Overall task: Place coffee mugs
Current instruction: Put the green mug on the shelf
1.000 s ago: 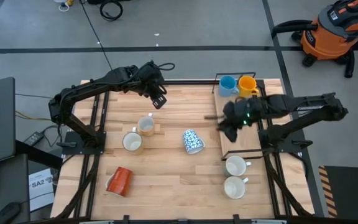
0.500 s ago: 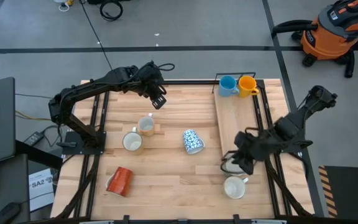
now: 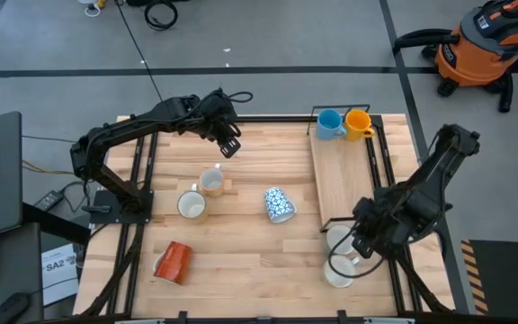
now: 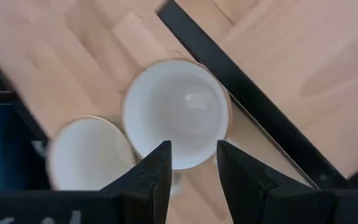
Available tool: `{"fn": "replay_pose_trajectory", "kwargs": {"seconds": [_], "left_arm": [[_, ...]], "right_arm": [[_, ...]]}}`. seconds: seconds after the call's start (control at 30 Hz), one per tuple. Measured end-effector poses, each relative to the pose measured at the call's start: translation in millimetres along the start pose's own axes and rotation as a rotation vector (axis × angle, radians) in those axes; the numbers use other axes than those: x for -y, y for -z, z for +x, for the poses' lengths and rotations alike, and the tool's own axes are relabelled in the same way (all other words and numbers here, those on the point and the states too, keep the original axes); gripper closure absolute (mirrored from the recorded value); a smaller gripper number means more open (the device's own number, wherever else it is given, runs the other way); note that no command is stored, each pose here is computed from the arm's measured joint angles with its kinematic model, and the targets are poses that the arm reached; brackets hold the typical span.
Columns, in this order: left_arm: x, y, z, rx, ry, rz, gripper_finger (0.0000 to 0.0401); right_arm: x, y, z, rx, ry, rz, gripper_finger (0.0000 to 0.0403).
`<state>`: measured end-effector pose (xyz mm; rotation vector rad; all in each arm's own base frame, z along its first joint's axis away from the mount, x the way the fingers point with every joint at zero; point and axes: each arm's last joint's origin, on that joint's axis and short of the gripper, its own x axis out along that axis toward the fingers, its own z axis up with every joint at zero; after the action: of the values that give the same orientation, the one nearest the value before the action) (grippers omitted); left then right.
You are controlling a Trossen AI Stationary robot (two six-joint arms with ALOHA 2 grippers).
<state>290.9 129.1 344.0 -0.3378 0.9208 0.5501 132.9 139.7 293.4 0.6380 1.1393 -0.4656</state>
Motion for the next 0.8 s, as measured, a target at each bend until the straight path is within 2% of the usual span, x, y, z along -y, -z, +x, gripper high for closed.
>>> {"fn": "replay_pose_trajectory", "kwargs": {"seconds": [0.8], "left_arm": [[0,0,0,0.001,0.0,0.0,0.0287]], "right_arm": [[-22,16,53,-0.023,0.322,-0.061,0.027]]}}
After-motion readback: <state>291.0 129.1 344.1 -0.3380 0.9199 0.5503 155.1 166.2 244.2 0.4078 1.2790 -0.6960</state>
